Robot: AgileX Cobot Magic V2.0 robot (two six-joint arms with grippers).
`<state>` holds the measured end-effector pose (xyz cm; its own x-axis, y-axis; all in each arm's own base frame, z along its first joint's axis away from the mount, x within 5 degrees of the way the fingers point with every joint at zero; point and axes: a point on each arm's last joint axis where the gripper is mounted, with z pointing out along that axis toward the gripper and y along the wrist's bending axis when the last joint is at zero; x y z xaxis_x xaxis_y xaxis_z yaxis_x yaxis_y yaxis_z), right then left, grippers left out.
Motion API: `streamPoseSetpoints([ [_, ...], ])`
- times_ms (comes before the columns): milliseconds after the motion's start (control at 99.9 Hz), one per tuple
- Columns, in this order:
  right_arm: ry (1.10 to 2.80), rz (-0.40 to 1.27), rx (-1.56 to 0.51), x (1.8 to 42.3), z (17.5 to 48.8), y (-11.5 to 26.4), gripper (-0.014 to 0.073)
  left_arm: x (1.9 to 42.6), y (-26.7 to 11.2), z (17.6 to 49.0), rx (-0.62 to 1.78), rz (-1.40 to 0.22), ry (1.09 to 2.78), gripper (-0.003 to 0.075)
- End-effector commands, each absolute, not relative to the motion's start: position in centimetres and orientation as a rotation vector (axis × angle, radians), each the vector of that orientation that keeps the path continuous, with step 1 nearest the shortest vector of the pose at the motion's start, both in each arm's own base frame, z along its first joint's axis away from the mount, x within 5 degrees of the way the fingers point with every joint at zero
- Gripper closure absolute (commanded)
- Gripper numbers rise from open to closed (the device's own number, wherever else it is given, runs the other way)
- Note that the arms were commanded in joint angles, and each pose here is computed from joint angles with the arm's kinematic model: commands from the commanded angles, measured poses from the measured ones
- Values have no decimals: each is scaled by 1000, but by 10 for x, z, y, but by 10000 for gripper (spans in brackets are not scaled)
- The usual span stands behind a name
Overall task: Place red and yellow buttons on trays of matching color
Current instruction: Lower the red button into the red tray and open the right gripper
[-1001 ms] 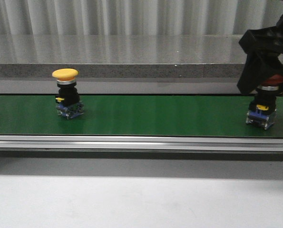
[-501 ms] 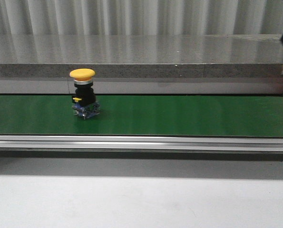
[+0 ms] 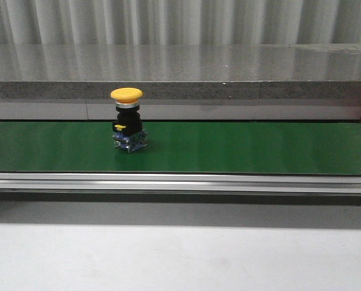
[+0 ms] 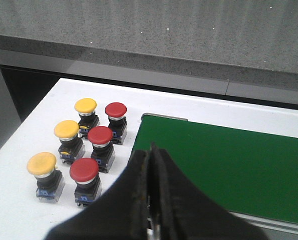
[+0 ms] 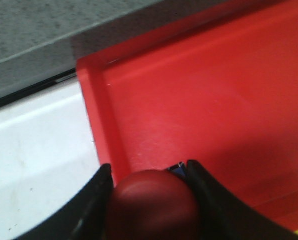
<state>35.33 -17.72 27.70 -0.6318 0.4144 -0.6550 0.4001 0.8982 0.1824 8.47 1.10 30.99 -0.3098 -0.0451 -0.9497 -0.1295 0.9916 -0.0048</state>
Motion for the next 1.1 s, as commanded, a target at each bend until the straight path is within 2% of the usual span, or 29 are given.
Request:
streamPoseSetpoints([
  [0, 2212, 2, 604, 361, 293, -189, 470, 86, 10, 325, -124, 72, 1787, 741],
  [310, 2317, 41, 656, 385, 236, -202, 469, 86, 10, 325, -124, 72, 1787, 741],
  [421, 2327, 41, 664, 387, 228, -204, 426, 86, 10, 325, -124, 72, 1787, 741],
  [521, 2328, 41, 665, 387, 227, -204, 304, 86, 10, 325, -124, 72, 1787, 741],
  [621, 2327, 41, 664, 387, 228, -204, 64, 86, 10, 325, -124, 72, 1787, 741],
  [701, 2321, 41, 659, 386, 233, -203, -78, 86, 10, 325, -124, 72, 1787, 741],
  [781, 2298, 32, 651, 384, 242, -202, -43, 86, 10, 325, -124, 72, 1787, 741],
  [891, 2253, 15, 631, 378, 264, -199, -40, 86, 10, 325, -124, 72, 1787, 741],
  [1092, 2173, 1, 541, 355, 325, -178, -40, 86, 10, 325, -124, 72, 1787, 741],
])
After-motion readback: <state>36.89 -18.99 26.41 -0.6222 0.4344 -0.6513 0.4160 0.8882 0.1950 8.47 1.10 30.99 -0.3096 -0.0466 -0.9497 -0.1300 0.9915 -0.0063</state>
